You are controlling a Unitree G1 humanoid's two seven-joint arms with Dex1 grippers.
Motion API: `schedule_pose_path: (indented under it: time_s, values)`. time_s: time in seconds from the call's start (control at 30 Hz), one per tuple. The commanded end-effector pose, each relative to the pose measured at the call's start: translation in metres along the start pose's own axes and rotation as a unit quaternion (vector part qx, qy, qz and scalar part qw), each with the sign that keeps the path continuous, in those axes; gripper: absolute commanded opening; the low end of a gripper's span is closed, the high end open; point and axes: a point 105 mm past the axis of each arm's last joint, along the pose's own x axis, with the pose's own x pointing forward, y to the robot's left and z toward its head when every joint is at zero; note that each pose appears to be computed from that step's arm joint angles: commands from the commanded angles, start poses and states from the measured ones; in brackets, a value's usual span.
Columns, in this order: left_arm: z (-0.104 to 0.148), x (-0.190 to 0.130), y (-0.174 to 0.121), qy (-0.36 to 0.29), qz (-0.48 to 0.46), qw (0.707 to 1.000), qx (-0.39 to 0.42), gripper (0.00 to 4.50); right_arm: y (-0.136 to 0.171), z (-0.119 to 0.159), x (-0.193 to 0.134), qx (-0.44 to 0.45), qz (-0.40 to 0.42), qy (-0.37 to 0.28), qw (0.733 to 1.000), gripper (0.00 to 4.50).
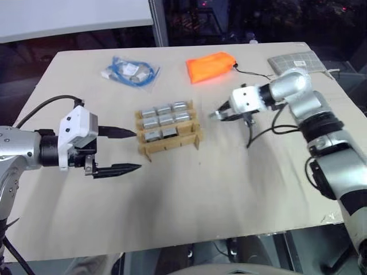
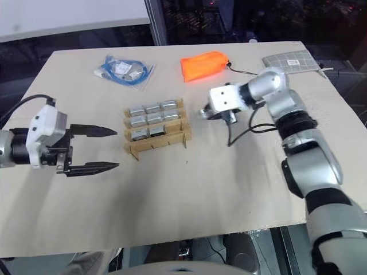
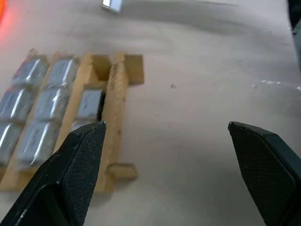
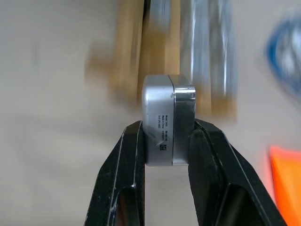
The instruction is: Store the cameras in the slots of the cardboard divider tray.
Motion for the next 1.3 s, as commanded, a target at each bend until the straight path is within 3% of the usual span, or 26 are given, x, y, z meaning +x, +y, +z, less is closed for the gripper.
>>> schedule_pose_path:
  time_s: [0.03, 0.13, 0.43, 0.57, 1.27, 1.3]
  values:
    - [0.008, -0.008, 0.004, -0.001, 0.018, 1.000, 0.025, 4.35, -0.016, 0.030, 0.000, 0.023, -0.045, -0.074, 0.996, 0.73]
    - [0.009, -0.011, 0.008, -0.009, 0.032, 0.999, 0.025, 4.35, -0.018, 0.043, 0.012, 0.079, -0.060, -0.148, 0.984, 0.73]
    - [0.014, -0.016, 0.011, -0.029, 0.042, 0.999, 0.018, 4.35, -0.016, 0.028, 0.032, 0.179, -0.080, -0.198, 0.960, 0.73]
    - [0.013, -0.019, 0.012, -0.025, 0.045, 0.999, 0.017, 4.35, -0.009, 0.013, 0.042, 0.202, -0.080, -0.197, 0.956, 0.73]
    - [0.009, -0.030, 0.013, -0.002, 0.062, 0.998, 0.009, 4.35, -0.002, -0.005, 0.072, 0.207, -0.105, -0.155, 0.960, 0.73]
    - [0.009, -0.030, 0.013, -0.001, 0.063, 0.998, 0.009, 4.35, -0.001, -0.006, 0.073, 0.208, -0.101, -0.151, 0.961, 1.53]
